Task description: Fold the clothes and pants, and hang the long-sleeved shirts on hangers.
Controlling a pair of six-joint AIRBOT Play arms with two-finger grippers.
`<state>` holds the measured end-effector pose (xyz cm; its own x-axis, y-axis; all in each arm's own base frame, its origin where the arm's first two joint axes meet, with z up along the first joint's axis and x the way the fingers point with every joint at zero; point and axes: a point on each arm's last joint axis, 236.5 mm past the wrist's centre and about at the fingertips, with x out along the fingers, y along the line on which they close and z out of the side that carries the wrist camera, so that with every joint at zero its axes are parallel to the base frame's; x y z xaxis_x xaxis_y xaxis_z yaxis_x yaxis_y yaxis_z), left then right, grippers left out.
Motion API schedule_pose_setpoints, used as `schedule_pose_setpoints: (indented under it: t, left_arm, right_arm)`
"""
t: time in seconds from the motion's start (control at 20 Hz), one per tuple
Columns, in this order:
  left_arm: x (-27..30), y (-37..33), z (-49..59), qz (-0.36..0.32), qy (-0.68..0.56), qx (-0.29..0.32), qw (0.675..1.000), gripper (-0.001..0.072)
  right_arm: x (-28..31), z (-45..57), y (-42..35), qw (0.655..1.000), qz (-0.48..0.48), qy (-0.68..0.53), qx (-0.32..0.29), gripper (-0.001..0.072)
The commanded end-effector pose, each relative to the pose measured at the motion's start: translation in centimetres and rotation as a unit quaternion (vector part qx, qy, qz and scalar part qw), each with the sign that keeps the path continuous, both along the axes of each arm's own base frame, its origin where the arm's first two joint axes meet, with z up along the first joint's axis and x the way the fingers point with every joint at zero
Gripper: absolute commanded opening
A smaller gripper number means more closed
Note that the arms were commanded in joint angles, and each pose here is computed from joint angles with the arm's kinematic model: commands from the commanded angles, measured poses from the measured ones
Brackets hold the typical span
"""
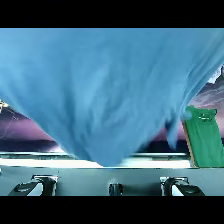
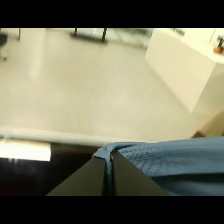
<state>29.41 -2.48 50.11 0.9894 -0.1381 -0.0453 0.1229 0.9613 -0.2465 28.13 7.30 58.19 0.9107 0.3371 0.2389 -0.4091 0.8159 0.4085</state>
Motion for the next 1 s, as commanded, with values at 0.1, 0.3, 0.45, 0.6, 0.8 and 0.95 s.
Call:
schedule_pose_setpoints:
  t: [0.1,0.3,0.45,0.6,0.8,0.95]
  left_arm:
    - [12.5,0.4,-18.4,-0.022,0.268,-0.013,0.963,0.0013]
    - [21.7,0.0,-34.5,-0.026,0.400,-0.034,0.915,0.0013]
    - [25.9,-0.4,-43.6,-0.021,0.443,-0.043,0.895,0.0013]
    - [27.1,-1.2,-49.8,-0.023,0.479,-0.044,0.876,0.0013]
    - [27.3,-2.0,-52.9,-0.027,0.497,-0.042,0.866,0.0013]
    - [27.1,-1.8,-52.7,-0.027,0.500,-0.043,0.864,0.0014]
  right_arm:
    - [17.3,-18.4,-2.1,0.964,-0.007,0.264,0.008,0.0027]
    - [29.7,-33.9,-1.8,0.926,0.026,0.374,0.053,0.0027]
    - [36.7,-42.3,-1.1,0.923,0.023,0.371,0.103,0.0028]
    - [40.0,-48.1,1.1,0.921,0.003,0.371,0.118,0.0028]
    - [39.6,-51.6,4.7,0.906,0.026,0.406,0.117,0.0351]
    - [35.9,-49.7,3.5,0.890,0.078,0.444,0.060,0.0442]
